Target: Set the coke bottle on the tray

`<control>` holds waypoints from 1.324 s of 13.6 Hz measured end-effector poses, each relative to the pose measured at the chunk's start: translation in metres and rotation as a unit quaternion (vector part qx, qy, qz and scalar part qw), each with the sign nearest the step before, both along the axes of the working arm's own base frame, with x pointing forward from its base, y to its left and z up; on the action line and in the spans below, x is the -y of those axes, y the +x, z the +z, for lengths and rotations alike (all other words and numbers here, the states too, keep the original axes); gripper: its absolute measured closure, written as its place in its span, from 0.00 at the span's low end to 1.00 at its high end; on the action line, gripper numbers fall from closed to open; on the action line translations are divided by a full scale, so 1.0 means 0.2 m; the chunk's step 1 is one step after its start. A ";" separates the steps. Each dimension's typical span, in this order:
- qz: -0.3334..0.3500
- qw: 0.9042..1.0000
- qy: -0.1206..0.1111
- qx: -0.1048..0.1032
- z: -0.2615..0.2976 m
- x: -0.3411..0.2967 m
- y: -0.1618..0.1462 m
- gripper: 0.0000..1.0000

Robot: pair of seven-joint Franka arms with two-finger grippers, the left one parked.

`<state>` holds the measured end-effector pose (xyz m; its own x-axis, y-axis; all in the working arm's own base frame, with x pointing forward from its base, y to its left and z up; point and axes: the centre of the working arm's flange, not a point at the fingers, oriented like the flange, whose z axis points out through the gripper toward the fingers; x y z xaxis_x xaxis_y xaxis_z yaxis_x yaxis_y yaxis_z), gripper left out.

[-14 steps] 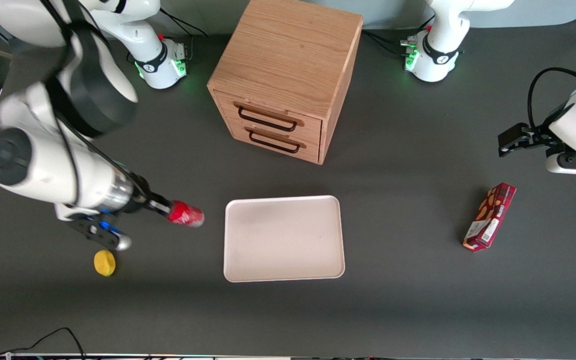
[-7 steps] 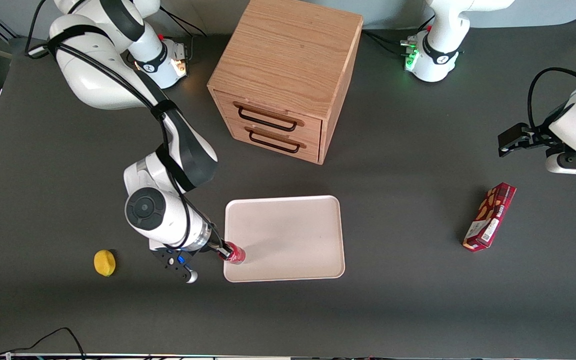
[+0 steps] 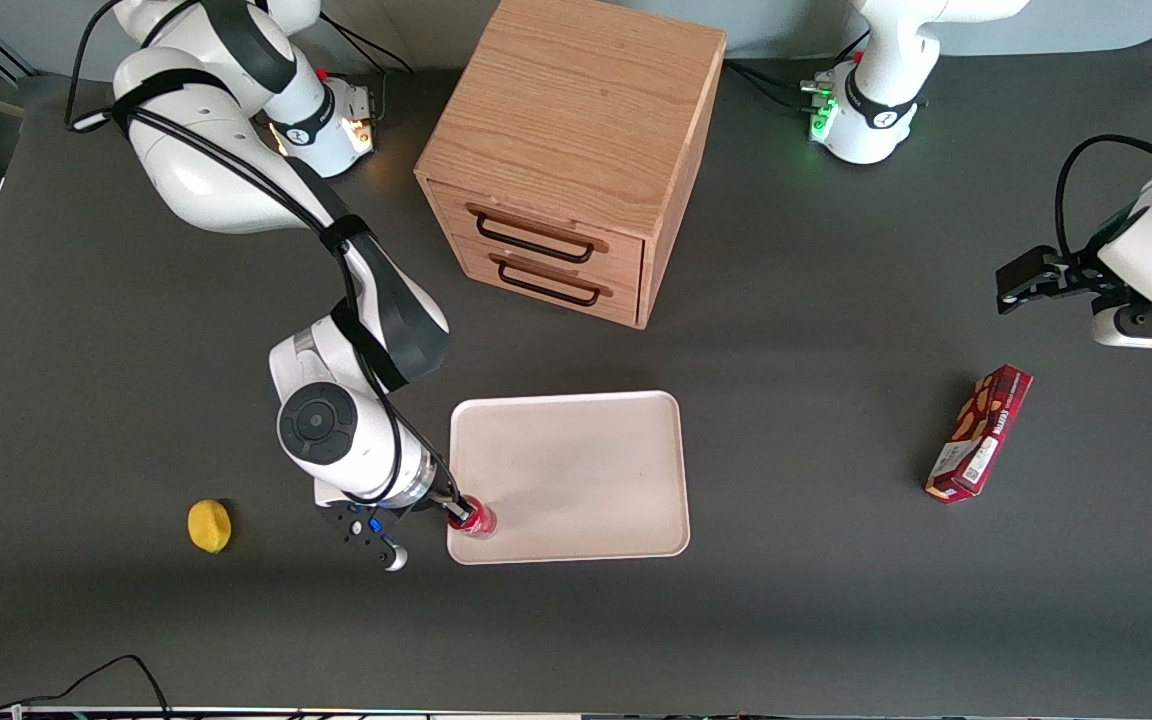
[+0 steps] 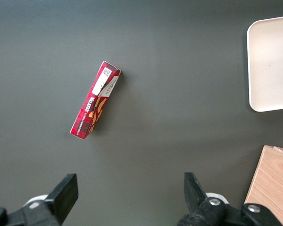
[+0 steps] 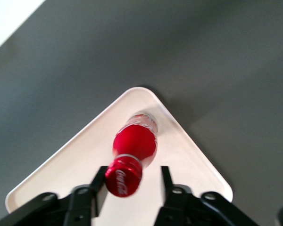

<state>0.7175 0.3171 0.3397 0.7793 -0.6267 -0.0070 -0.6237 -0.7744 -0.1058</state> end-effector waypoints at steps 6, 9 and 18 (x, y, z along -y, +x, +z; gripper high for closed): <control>0.078 0.996 -0.032 -0.017 1.02 0.31 -0.24 0.00; 0.147 0.986 -0.072 -0.041 1.62 0.65 -0.60 0.00; 0.193 0.979 -0.039 -0.048 1.41 1.49 -1.02 0.00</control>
<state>0.5131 0.0192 0.6220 0.9563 -0.2868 -0.0566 -0.2868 -0.9579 0.0082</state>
